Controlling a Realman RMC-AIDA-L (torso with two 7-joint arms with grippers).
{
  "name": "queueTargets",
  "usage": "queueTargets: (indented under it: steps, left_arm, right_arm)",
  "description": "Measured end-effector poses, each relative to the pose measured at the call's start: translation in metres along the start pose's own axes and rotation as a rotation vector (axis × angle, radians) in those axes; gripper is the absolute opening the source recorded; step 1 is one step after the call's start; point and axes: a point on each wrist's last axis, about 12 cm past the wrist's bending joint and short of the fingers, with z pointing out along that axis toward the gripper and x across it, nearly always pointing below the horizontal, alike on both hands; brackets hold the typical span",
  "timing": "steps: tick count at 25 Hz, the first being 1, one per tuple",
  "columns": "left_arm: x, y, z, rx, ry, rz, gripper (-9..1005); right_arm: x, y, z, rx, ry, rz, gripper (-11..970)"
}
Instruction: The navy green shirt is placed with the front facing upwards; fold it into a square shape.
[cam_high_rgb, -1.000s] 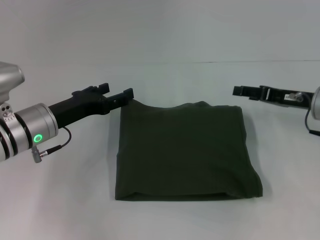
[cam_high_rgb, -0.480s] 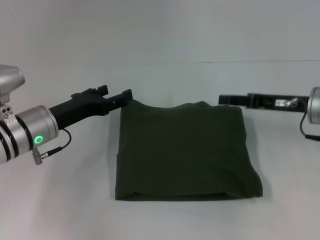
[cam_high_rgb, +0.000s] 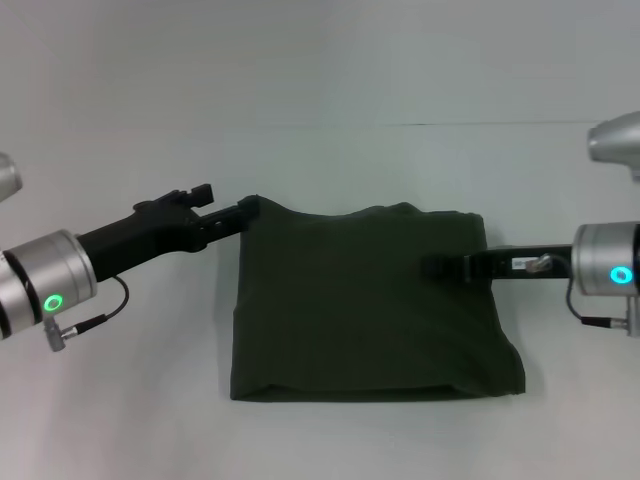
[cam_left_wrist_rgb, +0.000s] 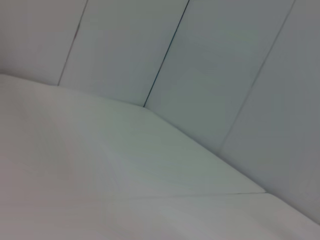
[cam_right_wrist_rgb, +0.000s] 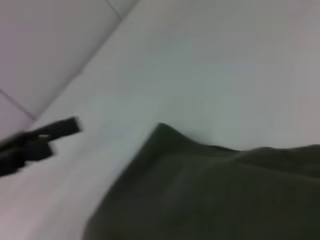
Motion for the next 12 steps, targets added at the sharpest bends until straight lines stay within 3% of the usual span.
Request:
queueTargets:
  steps: [9,12]
  left_arm:
    - [0.005,-0.001,-0.001,-0.008,0.003,-0.010,908]
    - [0.005,-0.001,0.000,-0.007,0.005,-0.010,908]
  right_arm:
    - [-0.002,0.008,0.033,0.123,0.052,-0.127,-1]
    - [-0.006,0.010,0.034,0.117,0.040,-0.149,-1]
